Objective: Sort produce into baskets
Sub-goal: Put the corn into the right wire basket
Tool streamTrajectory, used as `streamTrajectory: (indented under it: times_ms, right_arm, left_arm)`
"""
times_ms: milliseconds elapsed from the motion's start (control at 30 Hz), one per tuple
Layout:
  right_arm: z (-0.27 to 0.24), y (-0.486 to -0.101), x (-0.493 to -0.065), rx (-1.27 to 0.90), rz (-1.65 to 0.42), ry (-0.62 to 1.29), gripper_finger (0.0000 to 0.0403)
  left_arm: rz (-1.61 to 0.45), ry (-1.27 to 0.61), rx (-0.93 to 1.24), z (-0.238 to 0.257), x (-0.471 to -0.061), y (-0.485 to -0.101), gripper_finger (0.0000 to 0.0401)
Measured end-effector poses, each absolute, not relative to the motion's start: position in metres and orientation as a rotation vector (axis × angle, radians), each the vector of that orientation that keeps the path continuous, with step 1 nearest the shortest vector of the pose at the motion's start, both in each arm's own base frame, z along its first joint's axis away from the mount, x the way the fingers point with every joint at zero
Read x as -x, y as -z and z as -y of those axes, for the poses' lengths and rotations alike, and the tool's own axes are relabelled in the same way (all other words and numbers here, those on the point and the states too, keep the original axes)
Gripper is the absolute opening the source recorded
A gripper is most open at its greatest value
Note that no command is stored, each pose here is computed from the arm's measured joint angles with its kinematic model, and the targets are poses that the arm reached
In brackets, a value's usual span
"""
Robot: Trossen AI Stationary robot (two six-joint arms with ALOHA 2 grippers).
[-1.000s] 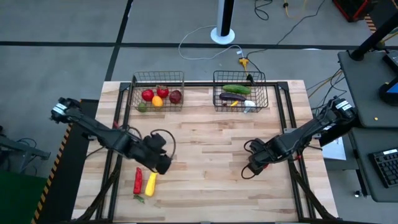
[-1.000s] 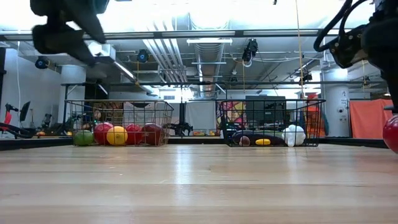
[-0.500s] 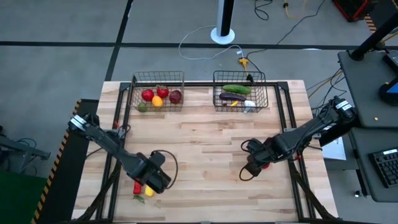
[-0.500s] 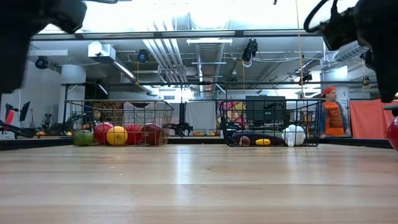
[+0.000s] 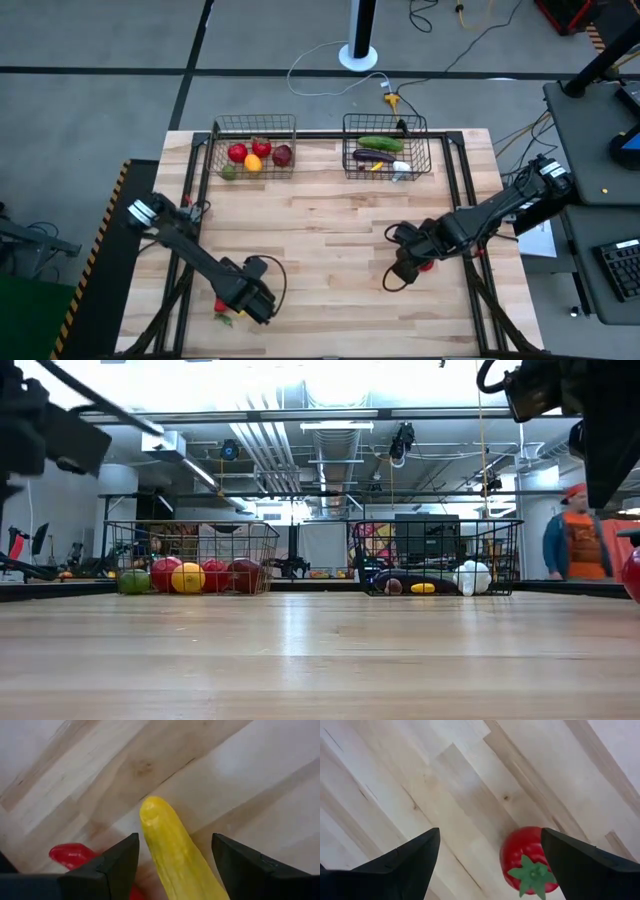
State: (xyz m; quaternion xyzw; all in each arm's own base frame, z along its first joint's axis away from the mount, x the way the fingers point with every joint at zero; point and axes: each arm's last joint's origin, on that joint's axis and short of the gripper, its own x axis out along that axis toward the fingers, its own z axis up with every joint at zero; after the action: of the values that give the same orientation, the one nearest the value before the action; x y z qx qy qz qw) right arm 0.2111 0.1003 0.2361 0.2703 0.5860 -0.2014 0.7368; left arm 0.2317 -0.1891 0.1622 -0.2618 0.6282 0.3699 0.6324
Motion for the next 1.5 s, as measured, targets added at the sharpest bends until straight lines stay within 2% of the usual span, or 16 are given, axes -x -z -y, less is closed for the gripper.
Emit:
streamTrajectory:
  times_ms: [367, 467, 700, 800, 1100, 1233, 1367, 1500]
  right_arm:
    - [-0.099, -0.236, -0.212, -0.574, -1.268, 0.455, 0.0332]
    - [-0.099, -0.236, -0.212, -0.562, -1.26, 0.458, 0.0331]
    - [-0.099, -0.236, -0.212, -0.556, -1.252, 0.46, 0.0332]
    - [-0.099, -0.236, -0.212, -0.556, -1.252, 0.46, 0.0329]
    - [-0.098, -0.236, -0.213, -0.539, -1.241, 0.462, 0.0329]
    - [-0.098, -0.236, -0.213, -0.533, -1.234, 0.464, 0.0327]
    - [-0.099, -0.237, -0.215, -0.502, -1.221, 0.426, 0.0325]
    - [-0.102, -0.241, -0.226, -0.434, -1.099, 0.338, 0.0329]
  left_arm:
    - [-1.47, -0.804, 0.527, 0.191, -0.234, -0.152, 0.0225]
    - [-1.476, -0.772, 0.515, 0.191, -0.234, -0.155, 0.0195]
    - [-1.486, -0.749, 0.5, 0.191, -0.234, -0.155, 0.0095]
    - [-1.49, -0.737, 0.488, 0.191, -0.234, -0.155, 0.0071]
    - [-1.483, -0.685, 0.461, 0.191, -0.234, -0.161, 0.0065]
    - [-1.412, -0.636, 0.431, 0.192, -0.238, -0.173, 0.0064]
    - [-1.256, -0.542, 0.327, 0.192, -0.246, -0.198, 0.0064]
    - [-1.054, -0.44, 0.206, 0.191, -0.257, -0.239, 0.0063]
